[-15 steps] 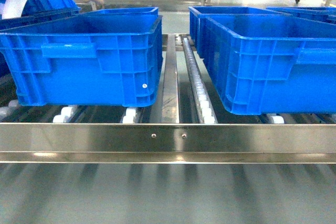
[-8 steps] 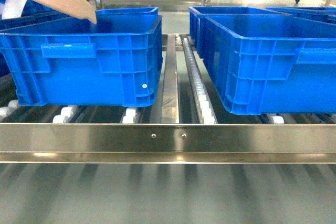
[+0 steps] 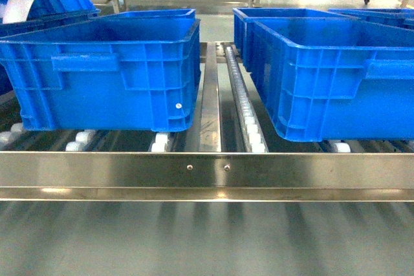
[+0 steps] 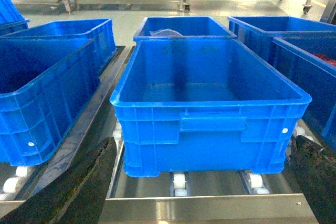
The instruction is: Place part in tray to right shelf
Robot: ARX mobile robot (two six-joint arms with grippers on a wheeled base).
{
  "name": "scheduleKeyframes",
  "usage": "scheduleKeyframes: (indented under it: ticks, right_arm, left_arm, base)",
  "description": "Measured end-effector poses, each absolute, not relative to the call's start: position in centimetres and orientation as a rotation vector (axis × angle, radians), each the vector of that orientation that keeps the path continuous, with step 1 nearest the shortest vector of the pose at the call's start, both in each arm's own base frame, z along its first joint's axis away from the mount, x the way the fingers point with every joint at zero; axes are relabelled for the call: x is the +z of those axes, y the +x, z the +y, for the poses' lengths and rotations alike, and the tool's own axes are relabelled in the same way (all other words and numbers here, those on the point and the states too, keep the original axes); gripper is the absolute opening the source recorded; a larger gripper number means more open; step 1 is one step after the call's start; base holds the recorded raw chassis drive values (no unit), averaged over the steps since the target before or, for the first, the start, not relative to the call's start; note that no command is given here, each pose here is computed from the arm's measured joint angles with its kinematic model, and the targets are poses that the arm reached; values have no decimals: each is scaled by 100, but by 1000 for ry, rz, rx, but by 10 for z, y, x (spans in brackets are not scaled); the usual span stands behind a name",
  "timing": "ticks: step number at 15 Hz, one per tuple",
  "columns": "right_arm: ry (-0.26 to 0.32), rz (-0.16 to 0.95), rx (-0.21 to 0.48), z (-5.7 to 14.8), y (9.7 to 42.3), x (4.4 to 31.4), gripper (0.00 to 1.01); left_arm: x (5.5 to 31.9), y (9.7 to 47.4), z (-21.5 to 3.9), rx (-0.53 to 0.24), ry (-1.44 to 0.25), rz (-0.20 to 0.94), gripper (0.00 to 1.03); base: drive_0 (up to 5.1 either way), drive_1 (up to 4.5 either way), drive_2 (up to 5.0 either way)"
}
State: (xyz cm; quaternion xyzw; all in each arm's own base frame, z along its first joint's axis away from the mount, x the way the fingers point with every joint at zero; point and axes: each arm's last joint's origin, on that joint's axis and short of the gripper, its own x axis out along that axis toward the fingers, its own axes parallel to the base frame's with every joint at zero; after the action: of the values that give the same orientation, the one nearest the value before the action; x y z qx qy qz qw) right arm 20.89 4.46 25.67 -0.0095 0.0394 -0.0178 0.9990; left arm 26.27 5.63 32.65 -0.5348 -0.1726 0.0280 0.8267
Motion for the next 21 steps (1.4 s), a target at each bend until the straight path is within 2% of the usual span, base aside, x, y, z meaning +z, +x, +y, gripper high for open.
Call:
scheduleKeyframes:
  ticks: [1,2,3,4,7,9,10,11,12,14,21]
  right_arm:
    - [-19,79,-35,45,209,257,98]
    - [-4,24,-15,43,208,258,92]
    - [7,-23,6,36,198,251,77]
    - [6,-14,-3,30,187,238,64]
    - [1,11,-1,19,171,214,31]
    - [3,0,-6,14,161,206,9]
    - [0,2,-8,12,157,202,2]
    - [2,4,-5,11,153,198,2]
    - [2,12,14,7,150,194,2]
    - [3,4,-19,-1,143,190,2]
    - [3,0,0,0,125,177,2]
  left_arm:
    - [313,228,48,-38,-1119,-345,13]
    - [304,201,39,-66,-1072,-229,13]
    - [301,183,30,-51,-825,-114,13]
    - [282,173,25,-16,-582,-42,13]
    - [233,162,17,6,-141,51,13]
    - [225,151,12,-2,-52,12,13]
    - [222,148,11,-2,-35,-6,13]
    - [216,145,5,16,-22,-1,13]
    - [209,142,0,0,-19,12,13]
    - [197,137,-1,-8,-18,30,13]
    - [179,121,0,2,-18,21,13]
  base:
    - [0,0,0]
    - [0,0,0]
    - [0,0,0]
    - [0,0,0]
    - [0,0,0]
    - [0,0,0]
    - [0,0,0]
    - [0,0,0]
    - [0,0,0]
    - [0,0,0]
    - [0,0,0]
